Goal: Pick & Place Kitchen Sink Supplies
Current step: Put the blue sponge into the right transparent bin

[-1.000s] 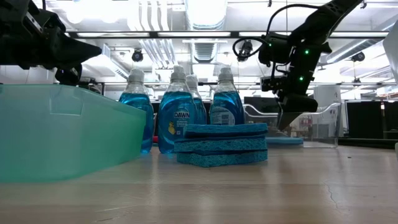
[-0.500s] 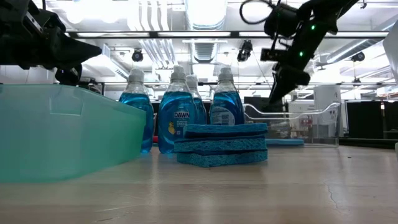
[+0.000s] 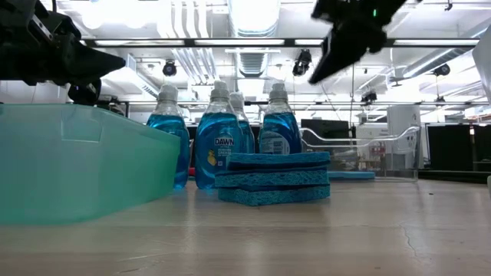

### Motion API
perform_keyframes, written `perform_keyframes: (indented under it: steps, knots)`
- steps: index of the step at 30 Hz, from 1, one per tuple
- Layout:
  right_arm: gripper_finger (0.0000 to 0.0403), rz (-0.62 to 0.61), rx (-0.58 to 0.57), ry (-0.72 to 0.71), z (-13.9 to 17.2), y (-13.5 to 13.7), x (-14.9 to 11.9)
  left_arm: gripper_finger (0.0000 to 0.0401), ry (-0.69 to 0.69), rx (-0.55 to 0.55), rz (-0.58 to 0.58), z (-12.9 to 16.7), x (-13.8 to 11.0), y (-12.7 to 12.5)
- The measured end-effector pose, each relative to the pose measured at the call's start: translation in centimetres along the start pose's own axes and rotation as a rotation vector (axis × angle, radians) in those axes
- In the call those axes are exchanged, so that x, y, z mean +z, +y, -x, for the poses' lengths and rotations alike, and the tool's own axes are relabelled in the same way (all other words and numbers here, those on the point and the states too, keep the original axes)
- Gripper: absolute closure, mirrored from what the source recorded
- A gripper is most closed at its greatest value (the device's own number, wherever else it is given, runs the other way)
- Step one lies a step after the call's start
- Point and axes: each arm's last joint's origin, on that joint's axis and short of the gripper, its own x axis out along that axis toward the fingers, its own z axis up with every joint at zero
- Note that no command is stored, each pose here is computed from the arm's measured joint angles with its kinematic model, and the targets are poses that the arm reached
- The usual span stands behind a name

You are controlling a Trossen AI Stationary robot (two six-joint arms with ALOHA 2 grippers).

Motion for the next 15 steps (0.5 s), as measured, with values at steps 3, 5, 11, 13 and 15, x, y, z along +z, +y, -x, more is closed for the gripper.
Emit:
perform_keyframes:
  steps: [3,5,11,13,15]
  knots:
    - [0.0243,0.052,-0.012,-0.018,0.3,2.3,1.2,0.0401,0.0,0.0,0.0,0.0,0.0,0.0]
    - [0.0233,0.077,0.014,-0.029,0.2,3.8,2.0,0.0401,0.001,0.0,0.0,0.0,0.0,0.0]
    - [0.0207,0.174,0.091,-0.018,-1.0,8.7,4.1,0.0401,0.007,0.002,-0.002,0.0,-0.1,0.0]
    - [0.0204,0.217,0.115,-0.021,-1.4,10.4,4.7,0.0401,0.007,0.002,-0.002,0.0,-0.1,0.0]
    - [0.0203,0.248,0.134,-0.013,-1.7,12.0,5.3,0.0401,0.01,0.003,-0.002,0.0,-0.1,0.0]
